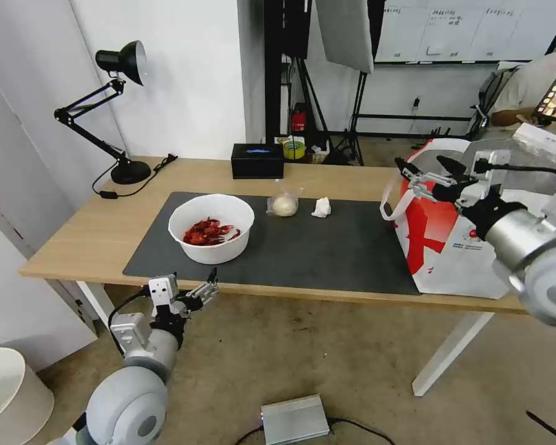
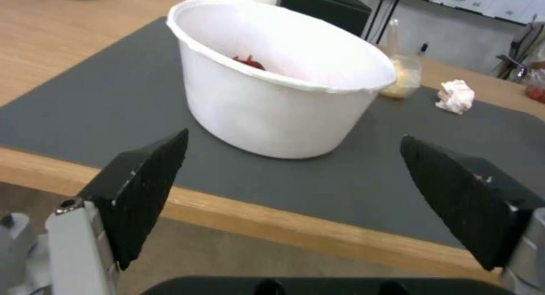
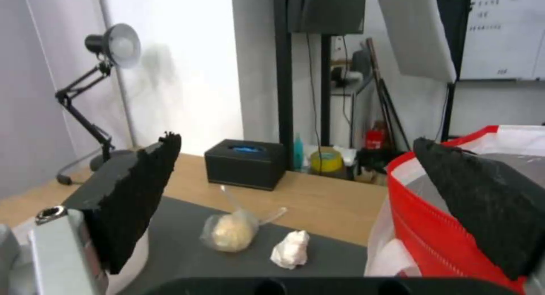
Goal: Pick up the trash from the table and place it into the takeout bag.
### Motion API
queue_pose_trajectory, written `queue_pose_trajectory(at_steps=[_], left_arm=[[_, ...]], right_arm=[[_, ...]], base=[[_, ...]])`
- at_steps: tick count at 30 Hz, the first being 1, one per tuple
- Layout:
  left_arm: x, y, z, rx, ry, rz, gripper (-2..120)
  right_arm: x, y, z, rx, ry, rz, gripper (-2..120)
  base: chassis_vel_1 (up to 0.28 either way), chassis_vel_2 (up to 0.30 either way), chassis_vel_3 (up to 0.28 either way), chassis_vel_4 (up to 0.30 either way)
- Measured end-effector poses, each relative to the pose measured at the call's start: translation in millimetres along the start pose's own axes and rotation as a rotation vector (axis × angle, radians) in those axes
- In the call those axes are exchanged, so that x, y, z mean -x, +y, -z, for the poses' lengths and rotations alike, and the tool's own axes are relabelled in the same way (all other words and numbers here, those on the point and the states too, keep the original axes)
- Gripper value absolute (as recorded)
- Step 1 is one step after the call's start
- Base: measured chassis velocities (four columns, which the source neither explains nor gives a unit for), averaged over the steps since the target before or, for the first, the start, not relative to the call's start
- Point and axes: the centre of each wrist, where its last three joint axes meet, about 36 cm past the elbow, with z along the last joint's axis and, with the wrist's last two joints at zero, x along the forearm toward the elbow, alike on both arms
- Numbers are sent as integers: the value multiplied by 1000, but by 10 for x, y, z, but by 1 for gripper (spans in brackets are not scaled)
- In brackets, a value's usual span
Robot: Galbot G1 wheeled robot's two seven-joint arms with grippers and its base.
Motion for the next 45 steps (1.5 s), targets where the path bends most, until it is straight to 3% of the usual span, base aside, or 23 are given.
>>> queue_pose_trajectory(at_steps=[12, 21, 31, 45], left_arm=[[-51, 77, -13, 16, -17, 32, 100], [-34, 120, -9, 28, -20, 38, 100], [-14, 159, -34, 48, -14, 48, 100], [-25, 220, -57, 107, 26, 38, 100]], right_arm=[[-301, 293, -618, -129, 114, -36, 100], [-545, 429, -960, -118, 214, -89, 100], [-788, 703, -1097, -50, 372, -191, 100], [-862, 719, -1266, 1, 422, -178, 100]], base=[[0, 0, 0, 0], [0, 0, 0, 0], [0, 0, 0, 0], [0, 0, 0, 0]])
